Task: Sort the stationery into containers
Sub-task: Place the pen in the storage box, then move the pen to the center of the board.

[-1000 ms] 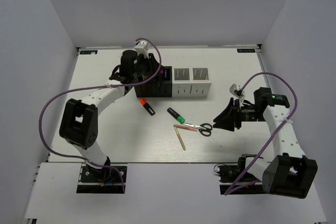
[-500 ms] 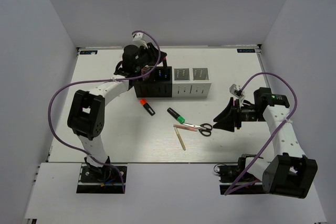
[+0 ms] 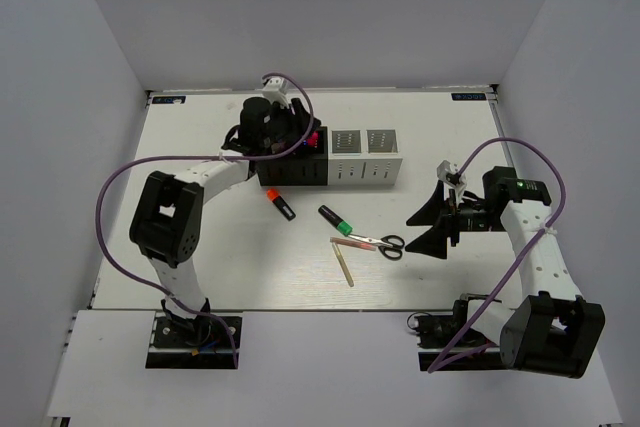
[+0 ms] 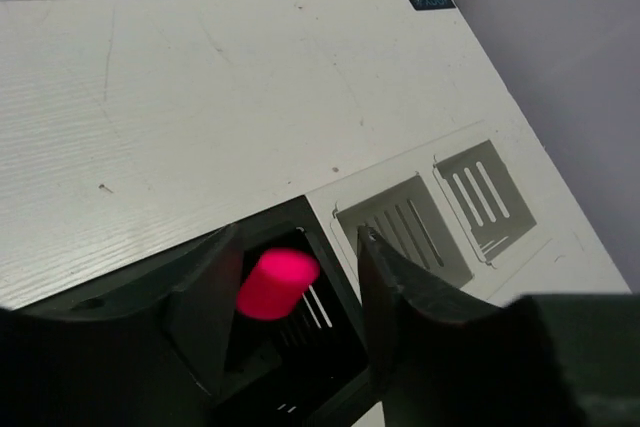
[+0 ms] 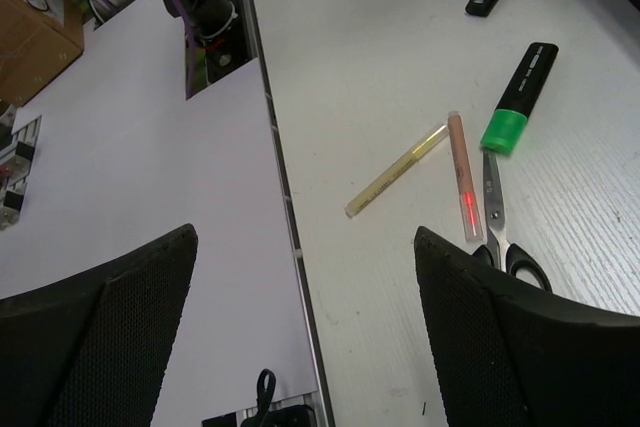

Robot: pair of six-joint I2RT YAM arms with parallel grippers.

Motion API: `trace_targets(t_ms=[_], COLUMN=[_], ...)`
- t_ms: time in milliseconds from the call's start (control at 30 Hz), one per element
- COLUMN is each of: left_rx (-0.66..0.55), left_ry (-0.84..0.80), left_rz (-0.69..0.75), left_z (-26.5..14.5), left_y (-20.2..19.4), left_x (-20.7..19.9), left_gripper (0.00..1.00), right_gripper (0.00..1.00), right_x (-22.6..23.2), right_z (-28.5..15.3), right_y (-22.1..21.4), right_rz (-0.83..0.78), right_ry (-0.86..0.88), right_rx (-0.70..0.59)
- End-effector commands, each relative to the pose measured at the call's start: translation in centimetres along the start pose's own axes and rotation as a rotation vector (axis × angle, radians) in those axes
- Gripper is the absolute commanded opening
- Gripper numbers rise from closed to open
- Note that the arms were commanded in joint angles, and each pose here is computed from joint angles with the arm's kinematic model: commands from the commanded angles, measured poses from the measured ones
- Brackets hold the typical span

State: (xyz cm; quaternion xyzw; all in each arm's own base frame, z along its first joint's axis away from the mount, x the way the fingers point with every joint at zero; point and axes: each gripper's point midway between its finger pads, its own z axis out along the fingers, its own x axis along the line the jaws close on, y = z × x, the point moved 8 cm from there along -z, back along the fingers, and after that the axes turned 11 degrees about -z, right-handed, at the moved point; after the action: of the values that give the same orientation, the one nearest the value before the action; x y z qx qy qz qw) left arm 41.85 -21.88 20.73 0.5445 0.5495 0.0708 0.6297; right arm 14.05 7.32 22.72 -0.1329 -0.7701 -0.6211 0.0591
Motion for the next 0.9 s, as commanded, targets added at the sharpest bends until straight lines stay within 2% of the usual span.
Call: trace_targets(t_ms=[0, 100, 233, 267, 300, 333, 367, 400, 433, 467, 500, 533, 567, 600, 633, 667, 700, 733, 767, 800, 867], left_rx=[0.002, 0.004, 0.009, 0.009, 0.002, 0.009, 0.043, 0.07, 0.066, 0.117, 0.182, 0.166, 0.202, 0.25, 0.21, 0.257, 0.25, 0.251, 0.247, 0.189, 0.138], left_ry=[-0.034, -0.038, -0.058, -0.08, -0.097, -0.106, -0.112, -0.098, -0.097, -0.065, -0.027, 0.005, 0.073, 0.119, 0.175, 0.262, 0.344, 0.415, 0.489, 0.603, 0.669], left_rz=[0.075, 0.095, 0.119, 0.129, 0.154, 0.19, 0.213, 0.254, 0.303, 0.332, 0.357, 0.409, 0.426, 0.43, 0.392, 0.392, 0.363, 0.308, 0.253, 0.29, 0.213], left_z=[-1.0, -1.3, -1.8, -2.3, -3.0, -3.5, -4.4, -5.7, -7.0, -7.6, -8.6, -10.5, -11.6, -12.6, -14.4, -15.5, -16.6, -17.2, -17.8, -18.5, -18.3], left_y=[0.6, 0.8, 1.3, 1.4, 1.7, 1.7, 0.7, 0.6, 0.9, -0.8, -2.1, -2.3, -3.5, -4.6, -4.8, -6.5, -7.2, -8.4, -9.2, -10.1, -11.7], left_x=[-1.6, -2.1, -3.0, -3.9, -4.6, -5.1, -6.5, -7.2, -8.1, -9.1, -8.8, -9.8, -9.8, -9.4, -9.9, -8.7, -8.3, -7.5, -6.9, -5.9, -5.6], left_gripper=[0.61, 0.82, 0.84, 0.82, 0.77, 0.64, 0.51, 0.35, 0.25, 0.07, 0.0, 0.0, 0.0, 0.0, 0.0, 0.06, 0.21, 0.4, 0.53, 0.68, 0.78], right_gripper=[0.9, 0.9, 0.9, 0.9, 0.9, 0.85, 0.76, 0.6, 0.36, 0.0, 0.0, 0.0, 0.0, 0.22, 0.55, 0.9, 0.9, 0.9, 0.9, 0.9, 0.9], right_x=[1.7, 1.7, 1.1, 1.1, 1.0, 0.8, 0.7, 0.7, 0.5, 0.4, 0.4, 0.3, 0.2, 0.2, 0.2, 0.1, 0.2, 0.3, 0.1, 0.0, -0.1], right_z=[-0.1, -0.1, -0.1, -0.1, -0.1, -0.1, 0.0, 0.0, 0.0, 0.0, -0.1, -0.1, -0.1, -0.1, 0.0, -0.1, -0.1, 0.0, 0.0, 0.0, 0.1], right_y=[0.5, 0.5, 0.1, 0.1, 0.0, 0.0, -0.1, -0.1, 0.0, 0.0, 0.2, 0.2, 0.1, 0.2, 0.2, 0.2, 0.1, -0.1, -0.4, -0.3, -0.8], right_rz=[0.056, 0.056, 0.056, 0.083, 0.088, 0.098, 0.112, 0.114, 0.135, 0.142, 0.146, 0.159, 0.162, 0.162, 0.165, 0.155, 0.163, 0.162, 0.155, 0.13, 0.152], right_ry=[0.025, 0.009, -0.011, -0.011, -0.012, -0.013, -0.009, -0.009, -0.002, 0.0, -0.002, 0.0, -0.001, -0.002, -0.002, -0.008, -0.01, -0.013, -0.018, -0.033, -0.054], right_rx=[-0.008, -0.004, 0.011, 0.011, 0.014, 0.012, 0.013, 0.012, 0.004, 0.008, 0.012, 0.018, 0.017, 0.015, 0.019, 0.017, 0.019, 0.018, 0.023, 0.022, 0.032])
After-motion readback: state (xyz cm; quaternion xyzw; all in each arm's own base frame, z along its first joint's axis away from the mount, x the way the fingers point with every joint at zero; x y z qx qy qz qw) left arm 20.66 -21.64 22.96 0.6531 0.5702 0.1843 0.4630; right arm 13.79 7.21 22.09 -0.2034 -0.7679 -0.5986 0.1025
